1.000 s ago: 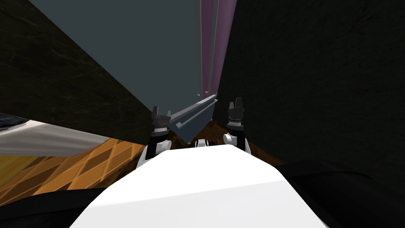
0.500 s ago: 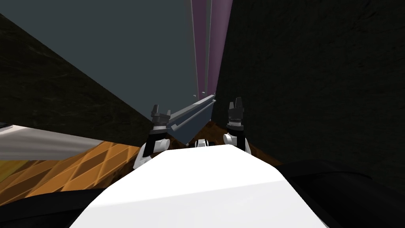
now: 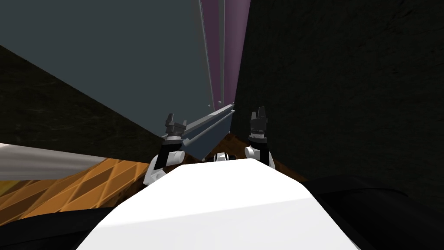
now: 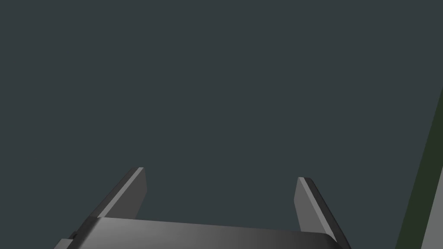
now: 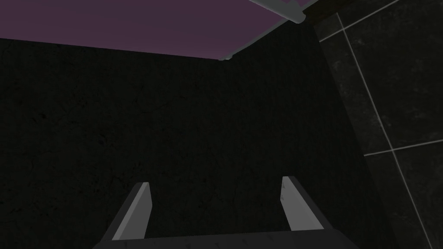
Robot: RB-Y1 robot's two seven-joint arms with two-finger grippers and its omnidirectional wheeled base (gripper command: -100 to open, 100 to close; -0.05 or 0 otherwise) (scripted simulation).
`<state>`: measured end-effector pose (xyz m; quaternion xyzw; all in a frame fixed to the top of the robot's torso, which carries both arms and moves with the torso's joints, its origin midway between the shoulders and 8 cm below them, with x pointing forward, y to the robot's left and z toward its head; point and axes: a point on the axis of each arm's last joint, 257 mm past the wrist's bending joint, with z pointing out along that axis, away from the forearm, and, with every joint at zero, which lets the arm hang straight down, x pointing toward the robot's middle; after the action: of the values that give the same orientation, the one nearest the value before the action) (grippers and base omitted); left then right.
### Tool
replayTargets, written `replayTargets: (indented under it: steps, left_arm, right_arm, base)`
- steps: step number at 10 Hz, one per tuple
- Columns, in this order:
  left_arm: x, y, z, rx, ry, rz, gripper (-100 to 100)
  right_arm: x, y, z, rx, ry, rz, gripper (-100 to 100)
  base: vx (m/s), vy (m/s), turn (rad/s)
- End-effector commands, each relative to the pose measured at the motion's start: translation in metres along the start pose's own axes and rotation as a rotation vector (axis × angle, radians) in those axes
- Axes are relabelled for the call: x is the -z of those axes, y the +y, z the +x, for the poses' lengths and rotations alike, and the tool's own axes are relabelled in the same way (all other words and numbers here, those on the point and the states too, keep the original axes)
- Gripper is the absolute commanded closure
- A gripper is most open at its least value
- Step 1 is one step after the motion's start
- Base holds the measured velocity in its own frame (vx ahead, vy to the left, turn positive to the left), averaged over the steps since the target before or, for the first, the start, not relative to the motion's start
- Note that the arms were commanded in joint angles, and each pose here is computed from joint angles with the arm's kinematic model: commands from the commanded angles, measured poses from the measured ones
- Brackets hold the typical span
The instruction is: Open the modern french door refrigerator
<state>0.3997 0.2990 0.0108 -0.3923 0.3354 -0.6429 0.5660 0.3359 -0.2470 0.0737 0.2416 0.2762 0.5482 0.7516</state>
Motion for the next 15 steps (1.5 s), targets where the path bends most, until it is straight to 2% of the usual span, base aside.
replayTargets:
  steps: [1,8,15]
  left_arm:
    - [-0.005,0.004,-0.007,0.016,-0.023,-0.037,-100]
    - [-0.014,0.011,-0.025,0.051,-0.082,-0.105,-100]
    - [-0.02,0.016,-0.05,0.113,-0.178,-0.171,-100]
  right_arm:
    - [0.0,0.0,0.0,0.0,0.0,0.0,0]
    - [0.0,0.0,0.0,0.0,0.0,0.0,0]
    - [0.0,0.0,0.0,0.0,0.0,0.0,0]
  base:
    - [0.034,-0.072,-0.022]
    - [0.042,-0.073,-0.015]
    - [0.046,-0.082,-0.018]
